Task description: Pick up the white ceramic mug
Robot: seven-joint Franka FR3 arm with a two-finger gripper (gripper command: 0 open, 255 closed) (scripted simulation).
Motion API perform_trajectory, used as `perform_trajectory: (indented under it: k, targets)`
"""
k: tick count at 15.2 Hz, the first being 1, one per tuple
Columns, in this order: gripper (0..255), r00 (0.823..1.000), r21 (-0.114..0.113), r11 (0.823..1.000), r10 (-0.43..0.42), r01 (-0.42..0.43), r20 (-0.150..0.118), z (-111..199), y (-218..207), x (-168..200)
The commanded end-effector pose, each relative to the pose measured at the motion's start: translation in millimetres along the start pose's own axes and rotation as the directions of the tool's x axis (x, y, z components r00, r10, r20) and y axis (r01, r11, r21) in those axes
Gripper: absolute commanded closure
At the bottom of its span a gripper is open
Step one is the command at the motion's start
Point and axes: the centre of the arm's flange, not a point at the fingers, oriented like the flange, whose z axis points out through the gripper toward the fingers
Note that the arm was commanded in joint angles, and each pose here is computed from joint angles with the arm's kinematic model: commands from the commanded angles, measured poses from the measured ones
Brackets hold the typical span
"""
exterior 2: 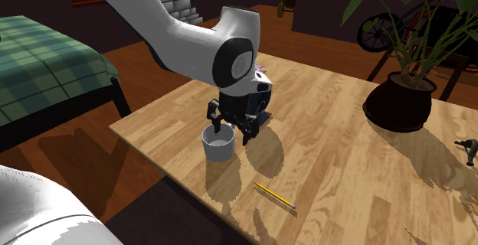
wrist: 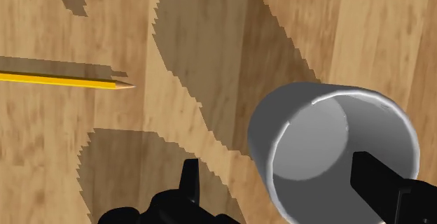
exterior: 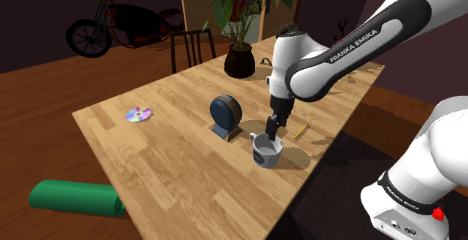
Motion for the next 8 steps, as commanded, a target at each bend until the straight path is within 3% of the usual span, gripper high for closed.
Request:
perform_trajectory:
  k: [1,8]
  targets:
    - [0,1.0,0.004,1.0,-0.006,0.006,-0.008,13.2,-2.9,3.5]
    - [0,1.0,0.004,1.0,-0.006,0.006,-0.008,53.0,-0.9,6.8]
